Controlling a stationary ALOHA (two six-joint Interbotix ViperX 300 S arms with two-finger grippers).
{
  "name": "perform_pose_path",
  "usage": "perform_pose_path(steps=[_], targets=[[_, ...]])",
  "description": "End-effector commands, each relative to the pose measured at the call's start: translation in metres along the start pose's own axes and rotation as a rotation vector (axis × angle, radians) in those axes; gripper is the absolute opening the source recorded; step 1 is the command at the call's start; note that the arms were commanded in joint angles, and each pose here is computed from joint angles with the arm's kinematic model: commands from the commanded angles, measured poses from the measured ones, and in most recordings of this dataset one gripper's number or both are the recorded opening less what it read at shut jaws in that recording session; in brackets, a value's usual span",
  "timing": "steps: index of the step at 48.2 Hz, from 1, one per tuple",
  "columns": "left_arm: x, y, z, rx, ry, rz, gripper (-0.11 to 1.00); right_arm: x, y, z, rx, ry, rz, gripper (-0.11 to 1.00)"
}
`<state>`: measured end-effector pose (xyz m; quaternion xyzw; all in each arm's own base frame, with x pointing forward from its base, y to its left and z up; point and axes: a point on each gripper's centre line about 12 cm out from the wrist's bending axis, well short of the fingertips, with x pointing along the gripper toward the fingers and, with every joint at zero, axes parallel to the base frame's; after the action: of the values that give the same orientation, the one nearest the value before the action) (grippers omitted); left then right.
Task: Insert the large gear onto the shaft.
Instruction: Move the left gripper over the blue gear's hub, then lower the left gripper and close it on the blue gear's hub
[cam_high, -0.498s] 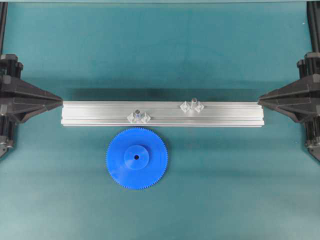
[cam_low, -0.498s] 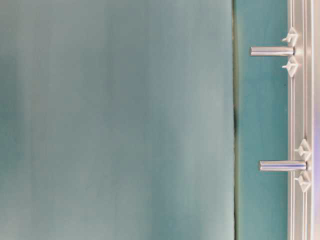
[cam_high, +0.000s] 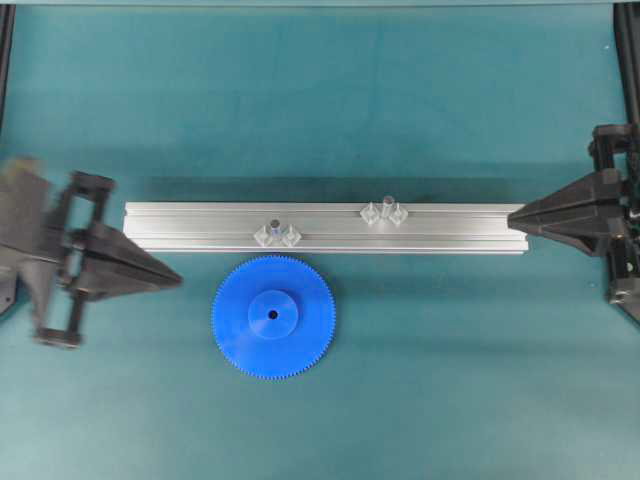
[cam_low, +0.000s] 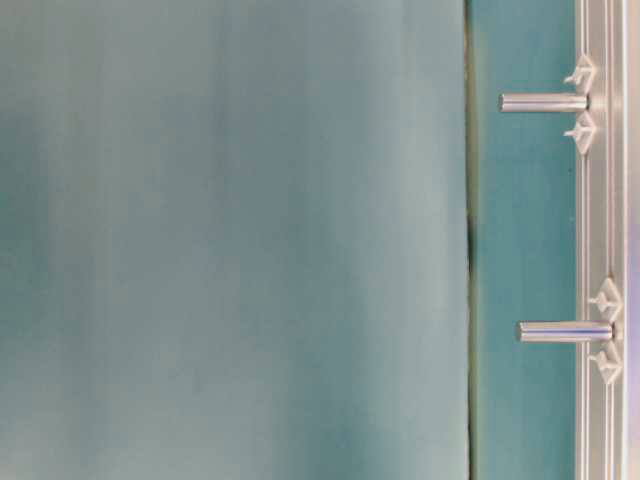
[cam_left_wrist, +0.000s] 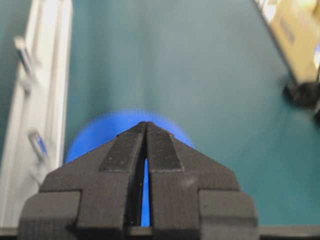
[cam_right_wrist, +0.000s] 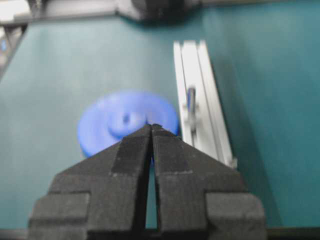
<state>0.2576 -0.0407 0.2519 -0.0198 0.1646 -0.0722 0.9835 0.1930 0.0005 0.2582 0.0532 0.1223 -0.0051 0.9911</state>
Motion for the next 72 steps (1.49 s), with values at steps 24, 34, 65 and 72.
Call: perform_pose_path(steps=[24,34,65,72], targets=[[0.093,-0.001,-0.013,0.011,0.357,0.019,-0.01,0.01,0.003,-0.019,0.058,0.314,-0.016,0.11],[0.112,-0.001,-0.011,0.018,0.391,0.021,-0.01,0.013,0.003,-0.023,0.053,0.34,-0.015,0.15],[0.144,0.0,-0.027,0.027,0.493,0.026,0.92,0.012,0.004,-0.027,0.054,0.353,-0.013,0.5],[0.158,0.001,-0.036,0.029,0.599,0.034,0.93,0.011,0.004,-0.029,0.054,0.373,-0.016,0.5]])
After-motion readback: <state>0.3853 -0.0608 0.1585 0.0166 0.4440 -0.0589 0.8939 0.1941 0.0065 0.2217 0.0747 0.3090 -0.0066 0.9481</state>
